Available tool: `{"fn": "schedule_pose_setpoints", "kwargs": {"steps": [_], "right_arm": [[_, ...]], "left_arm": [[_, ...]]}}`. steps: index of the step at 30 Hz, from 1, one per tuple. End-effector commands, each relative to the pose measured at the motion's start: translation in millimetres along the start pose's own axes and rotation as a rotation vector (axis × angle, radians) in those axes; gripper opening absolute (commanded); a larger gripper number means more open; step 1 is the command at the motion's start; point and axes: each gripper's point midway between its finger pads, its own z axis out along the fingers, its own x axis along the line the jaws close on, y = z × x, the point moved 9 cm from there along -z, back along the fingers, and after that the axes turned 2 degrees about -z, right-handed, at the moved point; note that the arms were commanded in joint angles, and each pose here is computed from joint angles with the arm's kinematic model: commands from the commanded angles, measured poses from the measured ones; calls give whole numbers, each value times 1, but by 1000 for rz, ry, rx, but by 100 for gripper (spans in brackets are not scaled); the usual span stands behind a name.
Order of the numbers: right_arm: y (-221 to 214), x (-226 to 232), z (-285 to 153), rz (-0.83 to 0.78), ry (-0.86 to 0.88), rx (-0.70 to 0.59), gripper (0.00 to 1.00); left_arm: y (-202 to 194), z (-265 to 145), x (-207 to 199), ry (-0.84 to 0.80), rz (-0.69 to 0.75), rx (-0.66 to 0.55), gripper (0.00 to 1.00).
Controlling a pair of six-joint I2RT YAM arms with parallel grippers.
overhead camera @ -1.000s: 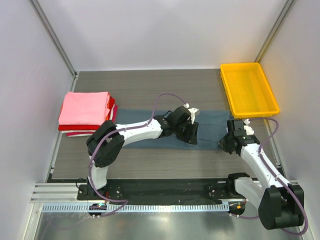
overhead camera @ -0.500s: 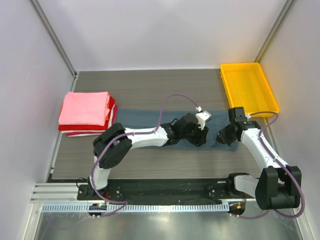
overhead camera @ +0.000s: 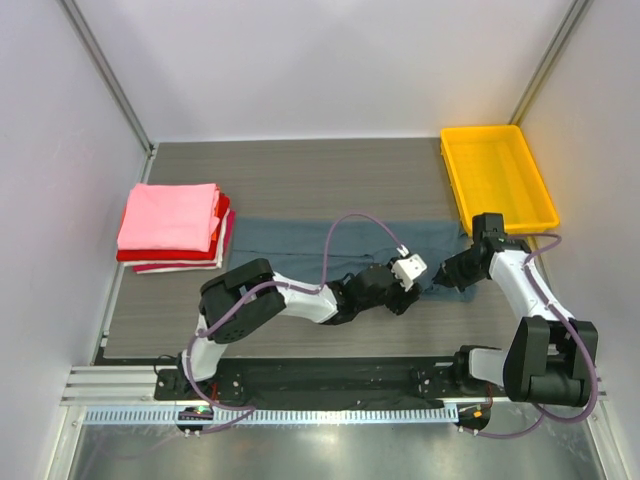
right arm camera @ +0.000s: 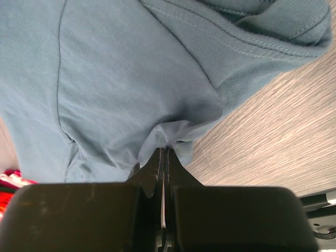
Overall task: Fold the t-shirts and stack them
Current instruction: Fold the tshirt
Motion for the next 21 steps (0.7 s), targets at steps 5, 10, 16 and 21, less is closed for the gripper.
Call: {"fn": "schedule_pose_setpoints", "kwargs": {"steps": [5, 10, 16, 21], "right_arm": [[7, 9, -11, 12, 66, 54, 1], [12, 9, -10, 32, 68, 89, 1], [15, 10, -9, 35, 65, 100, 1], [16, 10, -12, 40, 72, 90, 1]], "left_arm": [[18, 14, 2, 68, 17, -209, 57], [12, 26, -8, 69, 105, -245, 57], [10, 34, -18, 45, 108, -267, 57], [8, 42, -19, 53, 107, -266, 57]]}}
